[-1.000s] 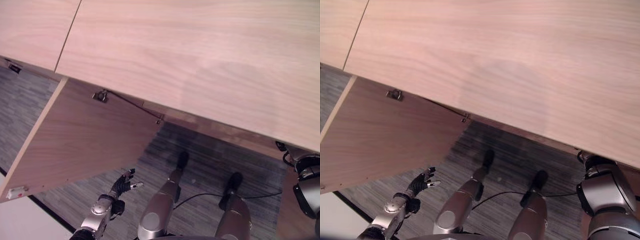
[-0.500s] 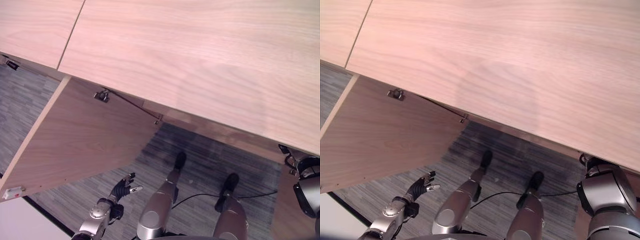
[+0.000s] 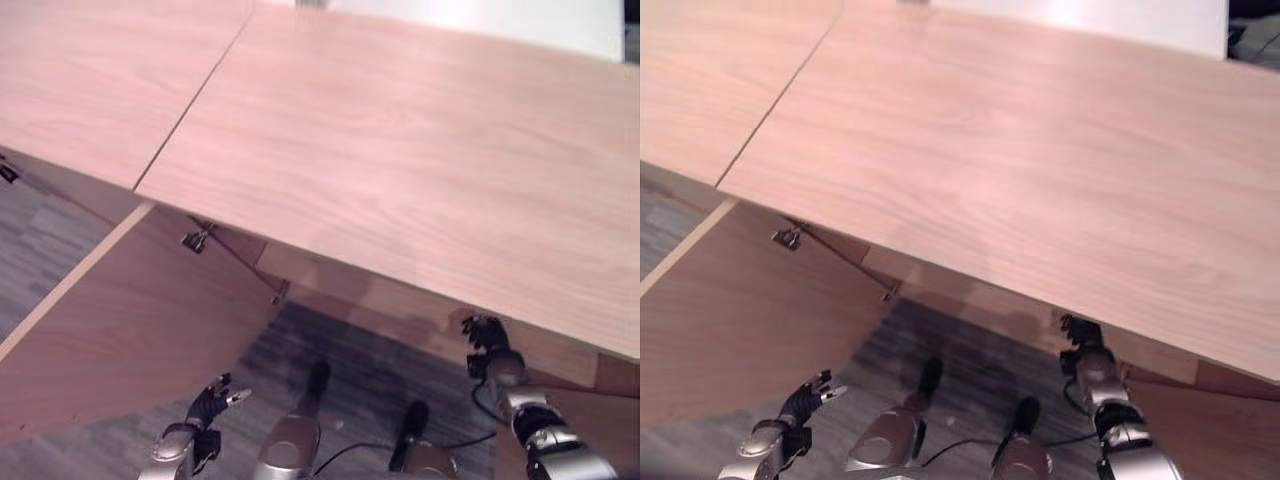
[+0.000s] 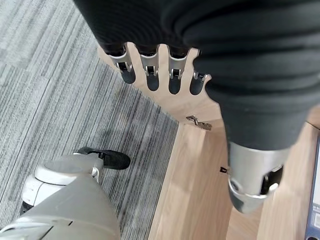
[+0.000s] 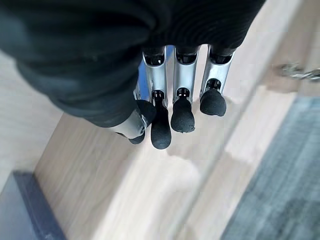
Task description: Put the empty folder in the office cabinet
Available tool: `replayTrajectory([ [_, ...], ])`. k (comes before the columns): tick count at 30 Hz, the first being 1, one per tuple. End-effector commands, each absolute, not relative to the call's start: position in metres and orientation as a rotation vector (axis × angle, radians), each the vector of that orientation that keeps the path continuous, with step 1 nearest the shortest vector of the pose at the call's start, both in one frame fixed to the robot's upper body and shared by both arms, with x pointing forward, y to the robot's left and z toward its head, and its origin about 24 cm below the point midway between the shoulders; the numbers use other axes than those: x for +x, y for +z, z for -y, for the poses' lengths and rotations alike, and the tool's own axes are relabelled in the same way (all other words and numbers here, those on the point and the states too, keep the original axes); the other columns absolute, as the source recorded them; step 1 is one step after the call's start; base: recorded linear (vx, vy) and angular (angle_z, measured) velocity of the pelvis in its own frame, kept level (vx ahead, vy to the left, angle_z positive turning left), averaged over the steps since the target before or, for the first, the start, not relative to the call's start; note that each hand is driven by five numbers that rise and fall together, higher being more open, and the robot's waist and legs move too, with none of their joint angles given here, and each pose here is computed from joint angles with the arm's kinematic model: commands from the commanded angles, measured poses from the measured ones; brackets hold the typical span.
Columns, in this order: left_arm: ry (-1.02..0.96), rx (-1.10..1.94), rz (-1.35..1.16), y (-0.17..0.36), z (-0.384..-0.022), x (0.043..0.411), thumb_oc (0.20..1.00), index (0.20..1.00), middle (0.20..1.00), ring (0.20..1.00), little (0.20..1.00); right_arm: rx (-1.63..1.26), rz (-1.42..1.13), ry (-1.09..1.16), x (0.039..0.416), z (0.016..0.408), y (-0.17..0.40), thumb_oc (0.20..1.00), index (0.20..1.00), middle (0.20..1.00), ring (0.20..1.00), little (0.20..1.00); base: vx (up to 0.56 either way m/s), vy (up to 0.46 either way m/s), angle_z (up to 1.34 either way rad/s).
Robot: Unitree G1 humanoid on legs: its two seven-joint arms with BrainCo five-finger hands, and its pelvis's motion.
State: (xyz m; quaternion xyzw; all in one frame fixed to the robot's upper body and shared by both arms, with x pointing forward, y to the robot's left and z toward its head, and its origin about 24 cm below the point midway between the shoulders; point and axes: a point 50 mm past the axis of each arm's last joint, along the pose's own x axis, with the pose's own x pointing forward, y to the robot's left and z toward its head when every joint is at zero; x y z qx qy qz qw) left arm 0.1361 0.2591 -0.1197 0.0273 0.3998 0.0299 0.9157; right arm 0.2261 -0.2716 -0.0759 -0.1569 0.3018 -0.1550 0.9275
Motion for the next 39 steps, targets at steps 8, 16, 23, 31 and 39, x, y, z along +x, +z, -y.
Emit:
replayTrajectory([
  [8,0.193,0.064,-1.033,-0.144,-0.268,0.085,1.000,1.000,1.000,1.000,1.000,-0.372,-0.801,-0.150,0.174,0.257,-0.112,0.200,0.200,0.200,0.200,0.200,0.05,0.009,-0.17],
  [16,0.224,0.055,-1.088,-0.150,-0.265,0.071,1.000,1.000,1.000,1.000,1.000,-0.358,-0.935,-0.101,0.148,0.246,-0.133,0.200,0.200,0.200,0.200,0.200,0.03,0.006,-0.09],
  [23,0.227,0.052,-1.101,-0.152,-0.262,0.069,1.000,1.000,1.000,1.000,1.000,-0.374,-1.001,-0.044,0.135,0.237,-0.142,0.200,0.200,0.200,0.200,0.200,0.01,0.001,-0.08],
  [31,0.218,0.053,-1.103,-0.153,-0.259,0.071,1.000,1.000,1.000,1.000,1.000,-0.406,-1.059,-0.006,0.126,0.236,-0.148,0.200,0.200,0.200,0.200,0.200,0.00,0.000,0.00],
  [39,0.238,0.054,-0.966,-0.140,-0.266,0.107,1.000,1.000,1.000,1.000,1.000,-0.354,-1.024,-0.030,0.140,0.231,-0.144,1.000,1.000,1.000,1.000,1.000,-0.08,-0.044,0.14],
])
